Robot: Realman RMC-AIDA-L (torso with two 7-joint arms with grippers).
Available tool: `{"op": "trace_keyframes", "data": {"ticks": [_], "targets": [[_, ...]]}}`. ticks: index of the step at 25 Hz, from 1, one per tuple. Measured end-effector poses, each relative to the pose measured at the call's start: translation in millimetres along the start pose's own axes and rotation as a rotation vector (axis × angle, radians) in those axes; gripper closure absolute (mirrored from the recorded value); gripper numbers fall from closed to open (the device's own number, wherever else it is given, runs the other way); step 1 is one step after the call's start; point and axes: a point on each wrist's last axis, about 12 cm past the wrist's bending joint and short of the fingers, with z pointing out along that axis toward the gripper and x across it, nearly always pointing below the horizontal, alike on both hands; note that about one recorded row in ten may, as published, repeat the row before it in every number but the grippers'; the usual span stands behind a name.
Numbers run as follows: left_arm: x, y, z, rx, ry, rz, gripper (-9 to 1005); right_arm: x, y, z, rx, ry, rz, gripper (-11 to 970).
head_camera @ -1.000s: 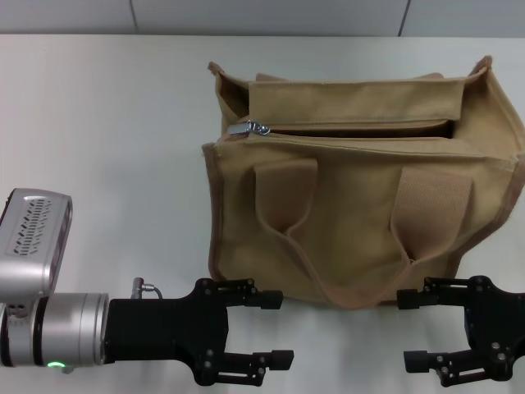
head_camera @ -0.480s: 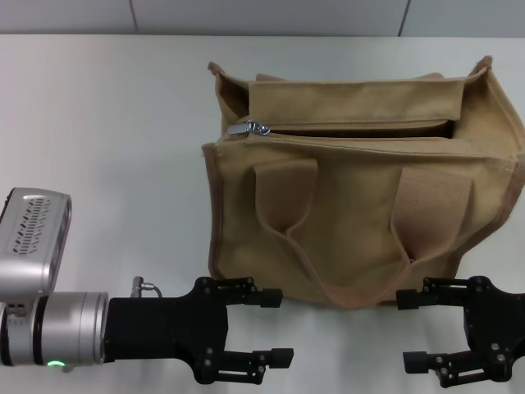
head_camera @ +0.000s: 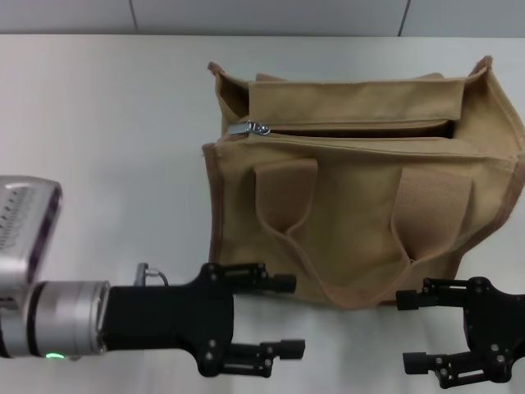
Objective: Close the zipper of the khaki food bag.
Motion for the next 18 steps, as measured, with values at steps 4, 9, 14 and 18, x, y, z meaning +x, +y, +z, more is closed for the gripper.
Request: {"op": "trace_keyframes", "data": {"ticks": [4, 9, 14, 18], "targets": [[-14, -2.3, -2, -0.001, -0.136, 0.086, 239, 0, 0.1, 0, 0.001, -0.001, 0.001, 142], [-31, -0.2, -11, -0.106, -0.331, 0.212, 240, 0, -0.2, 0, 0.001, -0.001, 0.000, 142], [-41, 2.6, -24, -0.228, -0.476, 0.249, 240, 0, -0.1, 0, 0.001, -0.001, 0.000, 141], [-41, 9.8, -40, -0.401, -0.551, 0.250, 244, 0, 0.1, 0, 0.001, -0.001, 0.000, 141]]}}
